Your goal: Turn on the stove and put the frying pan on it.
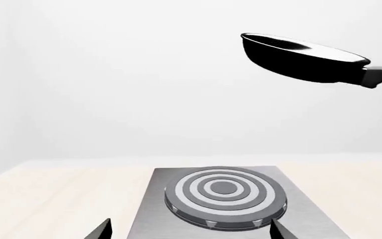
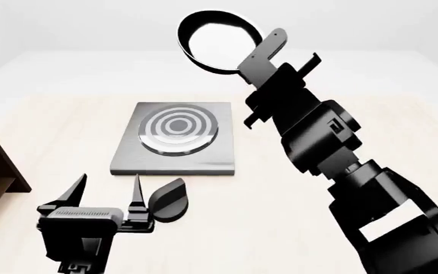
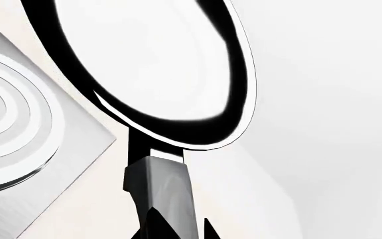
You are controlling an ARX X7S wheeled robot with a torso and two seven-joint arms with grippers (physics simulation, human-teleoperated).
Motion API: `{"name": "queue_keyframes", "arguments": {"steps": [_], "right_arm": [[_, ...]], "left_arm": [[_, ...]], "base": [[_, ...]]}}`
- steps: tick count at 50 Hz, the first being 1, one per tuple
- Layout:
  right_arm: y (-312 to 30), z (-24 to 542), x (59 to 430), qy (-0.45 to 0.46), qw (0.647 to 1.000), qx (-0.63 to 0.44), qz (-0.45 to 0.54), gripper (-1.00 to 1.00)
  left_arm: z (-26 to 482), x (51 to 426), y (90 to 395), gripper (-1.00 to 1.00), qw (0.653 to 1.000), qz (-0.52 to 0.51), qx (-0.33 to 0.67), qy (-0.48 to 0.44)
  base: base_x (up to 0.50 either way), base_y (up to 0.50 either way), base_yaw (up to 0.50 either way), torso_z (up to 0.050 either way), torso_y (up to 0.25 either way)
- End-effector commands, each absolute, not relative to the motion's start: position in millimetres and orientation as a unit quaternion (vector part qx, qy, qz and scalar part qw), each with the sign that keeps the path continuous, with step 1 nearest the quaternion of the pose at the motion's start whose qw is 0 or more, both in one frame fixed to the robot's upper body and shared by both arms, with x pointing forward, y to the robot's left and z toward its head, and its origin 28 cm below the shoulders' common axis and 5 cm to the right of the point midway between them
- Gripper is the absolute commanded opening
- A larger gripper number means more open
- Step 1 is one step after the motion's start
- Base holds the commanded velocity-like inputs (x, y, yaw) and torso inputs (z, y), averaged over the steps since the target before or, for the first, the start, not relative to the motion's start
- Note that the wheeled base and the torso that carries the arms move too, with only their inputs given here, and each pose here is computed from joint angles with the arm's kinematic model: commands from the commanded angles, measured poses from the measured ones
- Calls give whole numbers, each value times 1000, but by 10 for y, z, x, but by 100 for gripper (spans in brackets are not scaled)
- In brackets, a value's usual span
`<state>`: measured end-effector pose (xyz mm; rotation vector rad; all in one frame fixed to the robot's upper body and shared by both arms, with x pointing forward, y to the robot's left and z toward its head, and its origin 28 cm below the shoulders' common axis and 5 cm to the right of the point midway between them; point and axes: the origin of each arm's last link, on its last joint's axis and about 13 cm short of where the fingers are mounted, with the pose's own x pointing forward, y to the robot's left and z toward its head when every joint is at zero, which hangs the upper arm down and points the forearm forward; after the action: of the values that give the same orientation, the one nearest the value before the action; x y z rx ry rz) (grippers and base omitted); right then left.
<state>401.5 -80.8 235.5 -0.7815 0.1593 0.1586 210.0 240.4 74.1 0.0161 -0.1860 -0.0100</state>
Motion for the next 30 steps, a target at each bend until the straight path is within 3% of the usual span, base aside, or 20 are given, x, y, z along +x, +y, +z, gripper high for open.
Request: {"name": "queue_keyframes", "arguments": {"steps": [1,11,30], "right_arm": [[-533,2506,4076,26,912,-406,50,-100],[-357,2435,4084,18,912,-406,61,-100],[-16,2245,3994,6,905,-417,90,-100]], "left_arm": [[717,2084,2395,100,995,-12,11,-98],[727,2065,2392,100,995,-17,10,-100],[723,2050,2390,100,994,-19,16,-104]], "base": [[0,0,0,0,0],[0,0,0,0,-9],[-1,0,0,0,-246]]}}
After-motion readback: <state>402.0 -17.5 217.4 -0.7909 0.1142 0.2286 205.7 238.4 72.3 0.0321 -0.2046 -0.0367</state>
